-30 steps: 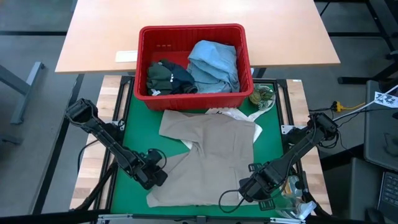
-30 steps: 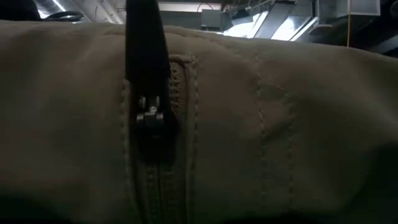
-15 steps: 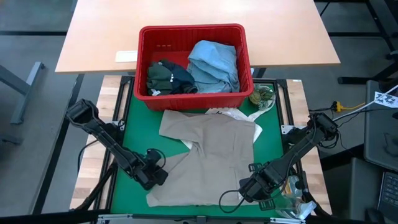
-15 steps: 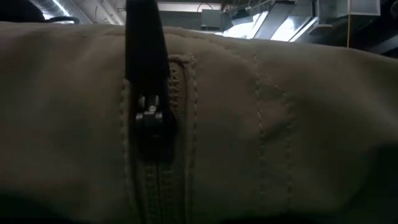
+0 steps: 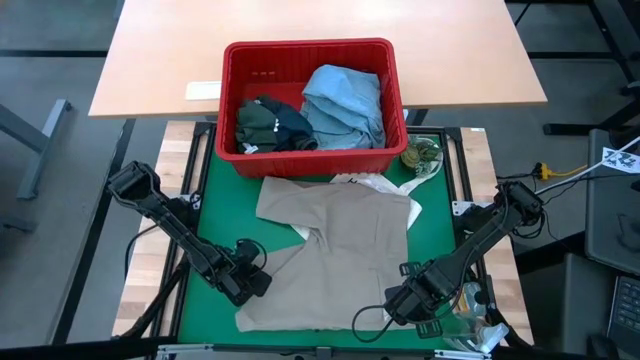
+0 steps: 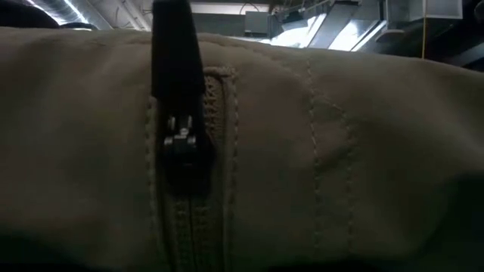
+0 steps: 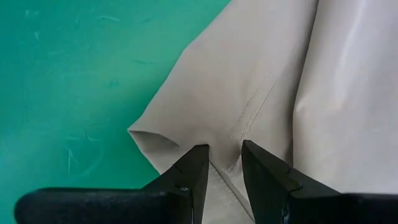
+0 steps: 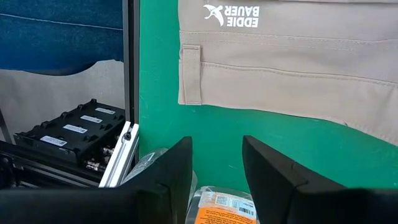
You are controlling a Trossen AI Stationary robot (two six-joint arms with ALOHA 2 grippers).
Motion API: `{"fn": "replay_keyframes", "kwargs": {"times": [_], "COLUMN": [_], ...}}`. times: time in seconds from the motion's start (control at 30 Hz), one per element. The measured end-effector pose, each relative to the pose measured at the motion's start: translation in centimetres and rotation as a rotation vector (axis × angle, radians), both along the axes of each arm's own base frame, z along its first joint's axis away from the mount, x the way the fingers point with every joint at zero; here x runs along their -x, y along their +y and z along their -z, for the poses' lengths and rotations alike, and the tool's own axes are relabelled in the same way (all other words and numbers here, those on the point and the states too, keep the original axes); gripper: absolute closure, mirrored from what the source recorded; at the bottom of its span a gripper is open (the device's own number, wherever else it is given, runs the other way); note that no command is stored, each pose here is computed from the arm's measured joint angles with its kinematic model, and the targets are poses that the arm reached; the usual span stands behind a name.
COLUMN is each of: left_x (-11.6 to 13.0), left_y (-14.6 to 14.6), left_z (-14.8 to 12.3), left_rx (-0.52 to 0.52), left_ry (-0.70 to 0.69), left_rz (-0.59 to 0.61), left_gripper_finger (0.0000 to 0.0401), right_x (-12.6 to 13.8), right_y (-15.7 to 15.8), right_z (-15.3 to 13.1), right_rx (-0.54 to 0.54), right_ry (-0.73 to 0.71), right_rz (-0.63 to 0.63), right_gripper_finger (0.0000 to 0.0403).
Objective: Fold Laundry from Bin
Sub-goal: Fold the brown shorts
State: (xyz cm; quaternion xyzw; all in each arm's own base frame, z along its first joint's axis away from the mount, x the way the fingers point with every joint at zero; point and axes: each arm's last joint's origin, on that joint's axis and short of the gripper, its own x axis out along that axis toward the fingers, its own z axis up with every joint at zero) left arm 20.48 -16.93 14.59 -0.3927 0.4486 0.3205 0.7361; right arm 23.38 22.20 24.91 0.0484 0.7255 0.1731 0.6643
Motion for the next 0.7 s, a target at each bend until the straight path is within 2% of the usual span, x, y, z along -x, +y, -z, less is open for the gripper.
{"fn": "replay_keyframes", "kwargs": {"times": [0.53,0.7], "left_x": [-0.05,-0.07], "left_y": [0.06,0.1], "left_z": [-0.01,-0.02], "left_rx": [-0.02,-0.035], "left_ry": [-0.017,-0.028], "left_rz": [-0.005,-0.008], "left_gripper_finger": [0.0311,0.0342], "right_x": [-0.01,-0.02], "right_y": [0.01,-0.01], "right_z": [0.0,0.01], "right_rx": [0.0,0.007], "right_ry": [0.0,-0.007], "right_rz": [-0.001,0.0], "right_gripper_finger": [0.0262,0.0262]}}
